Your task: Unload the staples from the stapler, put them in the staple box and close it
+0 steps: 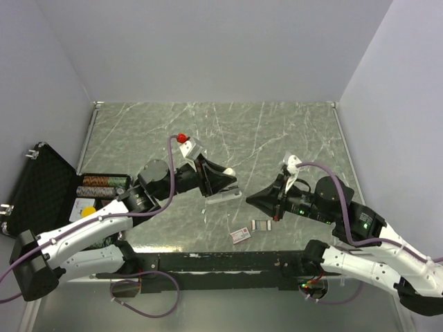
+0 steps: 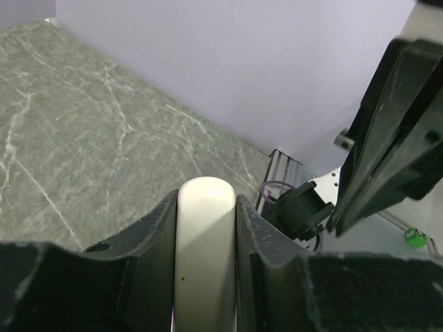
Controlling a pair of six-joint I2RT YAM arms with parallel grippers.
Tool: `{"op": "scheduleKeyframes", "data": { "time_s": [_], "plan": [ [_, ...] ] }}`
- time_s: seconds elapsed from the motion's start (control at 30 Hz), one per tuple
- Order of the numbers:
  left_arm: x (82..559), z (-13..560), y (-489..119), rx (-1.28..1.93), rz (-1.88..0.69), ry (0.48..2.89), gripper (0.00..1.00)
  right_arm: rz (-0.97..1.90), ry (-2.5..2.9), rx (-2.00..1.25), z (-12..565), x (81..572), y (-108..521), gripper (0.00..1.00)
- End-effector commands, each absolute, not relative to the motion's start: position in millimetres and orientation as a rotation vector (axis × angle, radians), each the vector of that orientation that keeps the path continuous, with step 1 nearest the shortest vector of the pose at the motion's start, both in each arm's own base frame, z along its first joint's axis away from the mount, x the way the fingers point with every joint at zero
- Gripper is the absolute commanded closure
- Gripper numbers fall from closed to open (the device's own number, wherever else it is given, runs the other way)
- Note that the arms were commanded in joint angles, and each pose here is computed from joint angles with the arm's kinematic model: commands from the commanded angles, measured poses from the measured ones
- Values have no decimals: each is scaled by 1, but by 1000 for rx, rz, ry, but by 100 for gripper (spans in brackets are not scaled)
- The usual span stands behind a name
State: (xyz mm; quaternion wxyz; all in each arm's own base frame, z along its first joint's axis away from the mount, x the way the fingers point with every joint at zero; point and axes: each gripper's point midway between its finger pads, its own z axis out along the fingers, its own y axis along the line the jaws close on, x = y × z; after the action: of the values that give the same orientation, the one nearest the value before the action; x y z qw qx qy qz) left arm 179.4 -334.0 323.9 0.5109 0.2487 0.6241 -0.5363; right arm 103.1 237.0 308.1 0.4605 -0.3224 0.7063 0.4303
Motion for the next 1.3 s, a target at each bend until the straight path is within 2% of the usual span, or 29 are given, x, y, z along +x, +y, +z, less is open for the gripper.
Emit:
{"op": "scheduleKeyframes", "data": {
  "time_s": [0.0, 0.37, 0.77, 1.27],
  "plan": [
    [174, 351, -328, 584, -1308, 1408, 99, 956, 1725, -705, 323, 128, 236, 100],
    [183, 359, -329, 528, -1302, 1410, 99, 892, 1718, -649, 319, 166, 269, 100],
    [199, 357, -326, 426, -1269, 1430, 99, 880, 1720, -641, 304, 176, 282, 100],
    [236, 351, -310, 176, -1153, 1445, 99, 914, 1822, -653, 240, 186, 312, 100]
  ]
}}
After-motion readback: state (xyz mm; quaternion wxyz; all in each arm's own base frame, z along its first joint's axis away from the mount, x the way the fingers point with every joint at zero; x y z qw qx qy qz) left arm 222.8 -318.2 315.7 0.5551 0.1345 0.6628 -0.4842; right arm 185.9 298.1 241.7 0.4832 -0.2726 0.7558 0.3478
